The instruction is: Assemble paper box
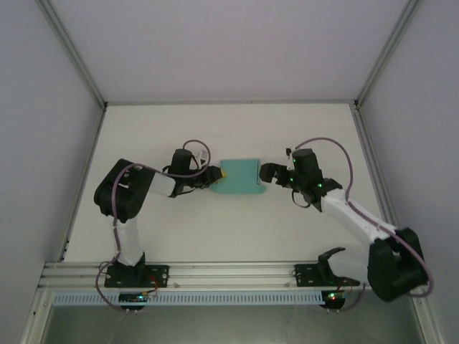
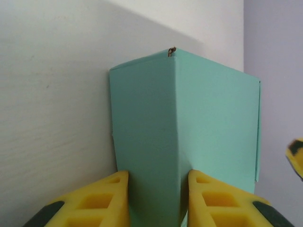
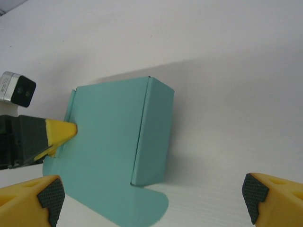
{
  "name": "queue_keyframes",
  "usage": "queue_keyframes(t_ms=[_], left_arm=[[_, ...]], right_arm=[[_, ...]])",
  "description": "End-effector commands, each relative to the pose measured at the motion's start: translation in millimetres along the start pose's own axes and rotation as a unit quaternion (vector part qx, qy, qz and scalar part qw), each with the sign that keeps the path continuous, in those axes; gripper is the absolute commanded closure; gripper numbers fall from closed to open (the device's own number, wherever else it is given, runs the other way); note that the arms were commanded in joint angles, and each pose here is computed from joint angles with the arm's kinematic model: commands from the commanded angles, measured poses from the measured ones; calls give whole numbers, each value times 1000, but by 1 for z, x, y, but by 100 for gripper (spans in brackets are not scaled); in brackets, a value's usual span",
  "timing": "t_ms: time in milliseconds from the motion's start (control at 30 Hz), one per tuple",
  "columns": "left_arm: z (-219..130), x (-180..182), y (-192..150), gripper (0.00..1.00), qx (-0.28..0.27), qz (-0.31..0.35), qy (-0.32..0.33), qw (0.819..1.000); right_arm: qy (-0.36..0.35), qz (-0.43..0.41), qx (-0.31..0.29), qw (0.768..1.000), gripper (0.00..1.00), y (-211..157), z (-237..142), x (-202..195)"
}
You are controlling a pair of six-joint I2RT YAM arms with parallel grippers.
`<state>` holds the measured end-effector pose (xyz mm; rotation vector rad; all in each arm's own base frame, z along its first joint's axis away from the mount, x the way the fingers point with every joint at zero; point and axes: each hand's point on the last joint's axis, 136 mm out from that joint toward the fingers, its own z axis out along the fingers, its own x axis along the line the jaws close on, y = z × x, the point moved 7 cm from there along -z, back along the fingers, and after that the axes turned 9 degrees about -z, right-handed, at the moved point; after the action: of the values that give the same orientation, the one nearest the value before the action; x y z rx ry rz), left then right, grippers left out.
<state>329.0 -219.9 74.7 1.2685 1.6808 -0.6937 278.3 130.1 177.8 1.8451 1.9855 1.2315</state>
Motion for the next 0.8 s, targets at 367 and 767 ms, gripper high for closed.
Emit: queue_keyframes(t_ms=[367, 767], left_arm=[[-6, 57, -12, 78, 21, -91, -2, 996], [-3, 32, 3, 68, 26, -52, -34, 998]], right_arm=[[162, 112, 150, 969, 9, 17, 103, 14], [240, 133, 131, 952, 51, 30, 104, 38]])
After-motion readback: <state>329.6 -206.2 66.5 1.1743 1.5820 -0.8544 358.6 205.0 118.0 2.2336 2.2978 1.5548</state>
